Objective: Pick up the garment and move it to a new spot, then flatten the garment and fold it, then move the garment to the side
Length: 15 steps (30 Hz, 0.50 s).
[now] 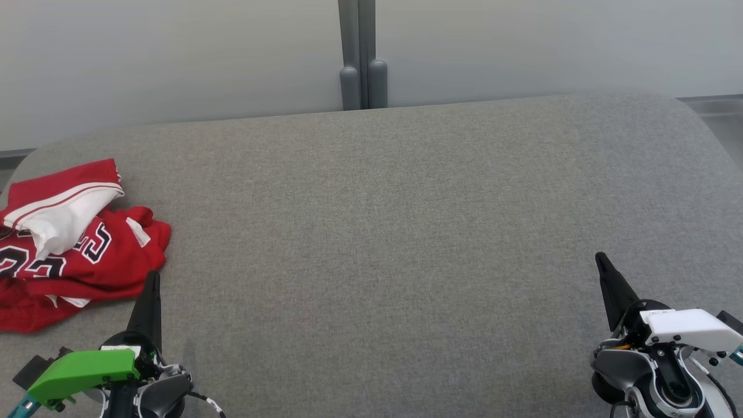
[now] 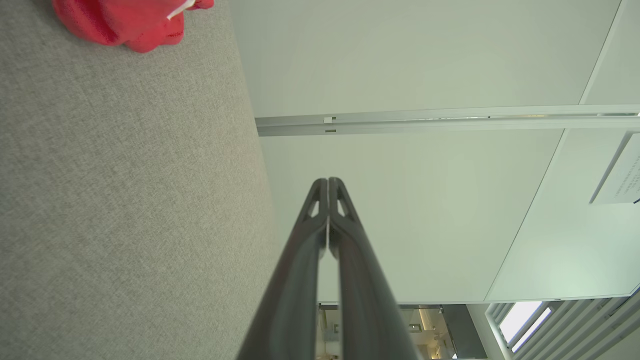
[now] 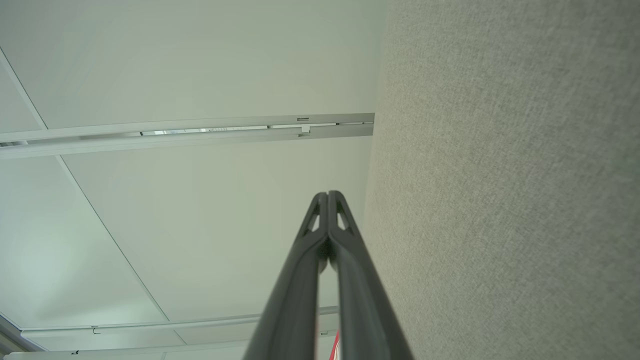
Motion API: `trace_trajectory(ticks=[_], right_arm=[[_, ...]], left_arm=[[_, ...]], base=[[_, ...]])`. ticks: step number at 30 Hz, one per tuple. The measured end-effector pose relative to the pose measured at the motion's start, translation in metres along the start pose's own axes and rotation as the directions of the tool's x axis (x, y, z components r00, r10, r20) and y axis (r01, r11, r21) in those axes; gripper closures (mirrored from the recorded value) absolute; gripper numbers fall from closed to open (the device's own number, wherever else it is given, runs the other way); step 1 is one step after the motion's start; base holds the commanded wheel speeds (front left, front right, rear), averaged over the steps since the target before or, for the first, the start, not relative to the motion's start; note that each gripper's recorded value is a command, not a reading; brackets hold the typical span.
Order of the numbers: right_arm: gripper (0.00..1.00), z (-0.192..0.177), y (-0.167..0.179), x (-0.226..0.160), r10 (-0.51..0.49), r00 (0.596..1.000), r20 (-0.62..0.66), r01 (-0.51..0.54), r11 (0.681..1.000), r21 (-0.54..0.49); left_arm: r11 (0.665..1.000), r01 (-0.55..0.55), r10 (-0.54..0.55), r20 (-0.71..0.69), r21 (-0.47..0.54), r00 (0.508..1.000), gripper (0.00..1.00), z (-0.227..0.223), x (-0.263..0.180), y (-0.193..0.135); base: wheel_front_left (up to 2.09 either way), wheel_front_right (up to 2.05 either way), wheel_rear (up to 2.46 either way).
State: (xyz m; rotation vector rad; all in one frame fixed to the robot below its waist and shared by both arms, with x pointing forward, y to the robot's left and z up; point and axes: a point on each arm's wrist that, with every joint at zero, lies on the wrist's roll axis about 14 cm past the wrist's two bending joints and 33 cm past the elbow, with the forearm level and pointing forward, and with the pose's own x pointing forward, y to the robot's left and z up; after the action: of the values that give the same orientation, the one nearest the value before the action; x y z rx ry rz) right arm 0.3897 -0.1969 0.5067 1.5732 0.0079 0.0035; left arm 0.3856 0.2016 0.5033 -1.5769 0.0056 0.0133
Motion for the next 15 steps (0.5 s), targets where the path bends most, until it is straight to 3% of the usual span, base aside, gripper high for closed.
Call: trace_trajectory(ticks=[15], right_arm=[[1.00,0.0000,0.0000,0.0000,0.000,1.000,0.000,0.000,1.000,0.000]], left_arm=[[1.000,0.000,0.000,0.000,0.000,1.000,1.00,0.0000,0.0000,0.0000]], base=[[0.00,0.00,0.00]])
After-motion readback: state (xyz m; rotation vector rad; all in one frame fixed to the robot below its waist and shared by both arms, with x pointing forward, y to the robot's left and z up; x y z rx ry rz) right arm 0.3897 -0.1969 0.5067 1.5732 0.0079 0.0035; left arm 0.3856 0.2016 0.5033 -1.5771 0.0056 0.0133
